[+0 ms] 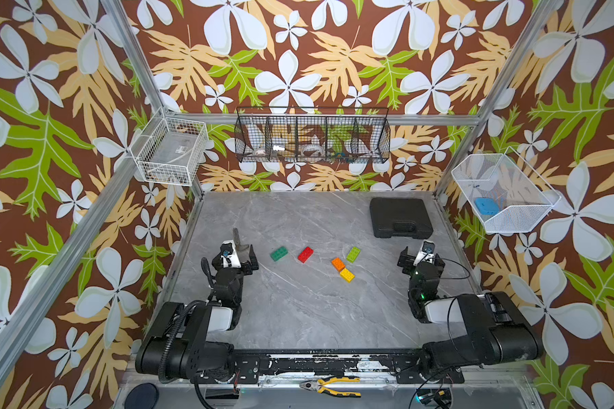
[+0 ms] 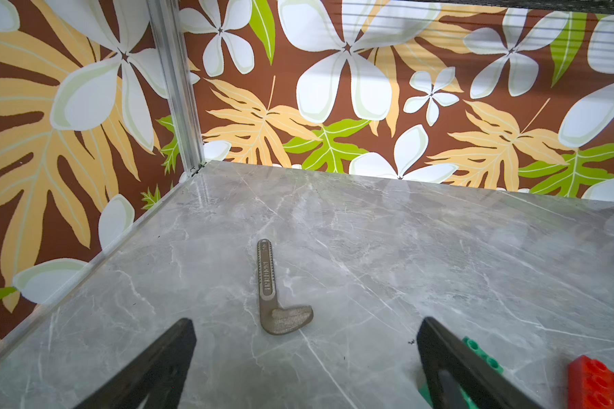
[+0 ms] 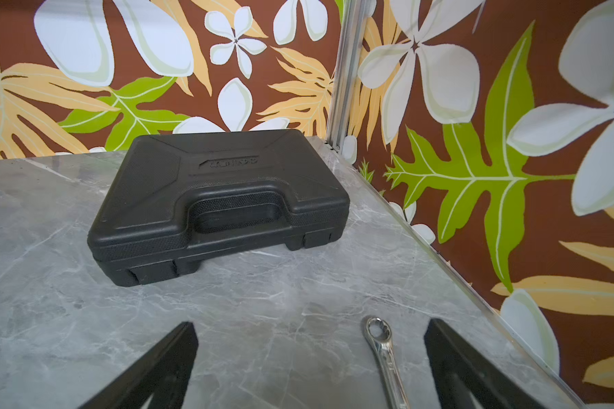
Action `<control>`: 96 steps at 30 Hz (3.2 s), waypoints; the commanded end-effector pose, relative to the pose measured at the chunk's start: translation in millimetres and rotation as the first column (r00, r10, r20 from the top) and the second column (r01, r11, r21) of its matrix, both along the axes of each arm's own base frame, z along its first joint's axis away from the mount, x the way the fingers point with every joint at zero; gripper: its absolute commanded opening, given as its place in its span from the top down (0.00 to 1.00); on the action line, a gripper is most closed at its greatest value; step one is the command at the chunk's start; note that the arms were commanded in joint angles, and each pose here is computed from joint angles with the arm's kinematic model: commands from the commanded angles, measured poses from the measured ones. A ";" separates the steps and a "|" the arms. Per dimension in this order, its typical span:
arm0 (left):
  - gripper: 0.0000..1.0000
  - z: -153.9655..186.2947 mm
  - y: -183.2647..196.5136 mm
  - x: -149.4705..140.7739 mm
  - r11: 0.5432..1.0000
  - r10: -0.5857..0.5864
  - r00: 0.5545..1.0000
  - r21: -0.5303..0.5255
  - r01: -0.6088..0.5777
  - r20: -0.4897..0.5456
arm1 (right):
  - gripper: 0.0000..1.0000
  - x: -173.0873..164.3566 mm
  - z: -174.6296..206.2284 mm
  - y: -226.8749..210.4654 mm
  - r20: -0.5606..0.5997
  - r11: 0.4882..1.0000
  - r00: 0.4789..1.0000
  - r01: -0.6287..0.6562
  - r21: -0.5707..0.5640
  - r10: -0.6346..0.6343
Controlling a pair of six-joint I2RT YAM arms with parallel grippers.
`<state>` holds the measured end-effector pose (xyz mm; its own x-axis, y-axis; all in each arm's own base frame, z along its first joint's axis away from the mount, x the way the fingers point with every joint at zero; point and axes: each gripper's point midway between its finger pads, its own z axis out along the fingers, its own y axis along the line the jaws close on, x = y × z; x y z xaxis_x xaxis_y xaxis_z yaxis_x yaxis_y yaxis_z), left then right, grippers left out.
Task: Assemble a rectangle with lego
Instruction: Adjust the lego brick at the center of the board.
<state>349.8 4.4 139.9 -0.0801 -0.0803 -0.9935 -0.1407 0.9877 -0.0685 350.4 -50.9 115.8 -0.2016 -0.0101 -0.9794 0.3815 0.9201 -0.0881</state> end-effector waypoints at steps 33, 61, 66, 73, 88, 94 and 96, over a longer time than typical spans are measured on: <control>0.00 11.0 0.9 1.0 1.000 0.005 0.999 0.002 -0.005 0.044 | 0.01 1.7 6.4 -1.0 0.026 1.000 1.000 0.006 -0.001 -0.006; 0.00 52.9 31.4 -37.8 0.959 0.280 0.951 -0.083 -0.271 0.131 | 0.01 -0.6 39.3 -9.0 -0.079 0.986 0.984 0.162 0.045 -0.158; 0.00 84.7 52.6 -58.5 0.857 0.456 0.877 -0.342 -0.386 0.151 | 0.01 -9.7 62.4 -3.0 -0.125 0.966 0.976 0.196 0.170 -0.176; 0.00 121.7 7.4 -44.1 0.814 0.208 0.975 -0.566 -0.126 0.083 | 0.16 6.9 57.0 70.0 -0.224 0.866 0.949 -0.085 0.492 0.221; 0.42 62.3 -168.0 -32.3 0.884 -0.339 0.898 -0.422 0.203 -0.279 | 0.36 2.8 -33.1 276.1 -0.660 0.833 0.523 -0.447 0.327 0.540; 0.45 44.0 -176.5 -35.7 0.849 -0.388 0.883 -0.475 0.232 -0.262 | 0.30 10.7 -62.1 294.0 -0.719 0.802 0.418 -0.499 0.329 0.556; 0.45 41.6 -176.4 -34.3 0.862 -0.384 0.880 -0.451 0.233 -0.279 | 0.29 14.0 -67.9 295.7 -0.731 0.799 0.404 -0.510 0.319 0.550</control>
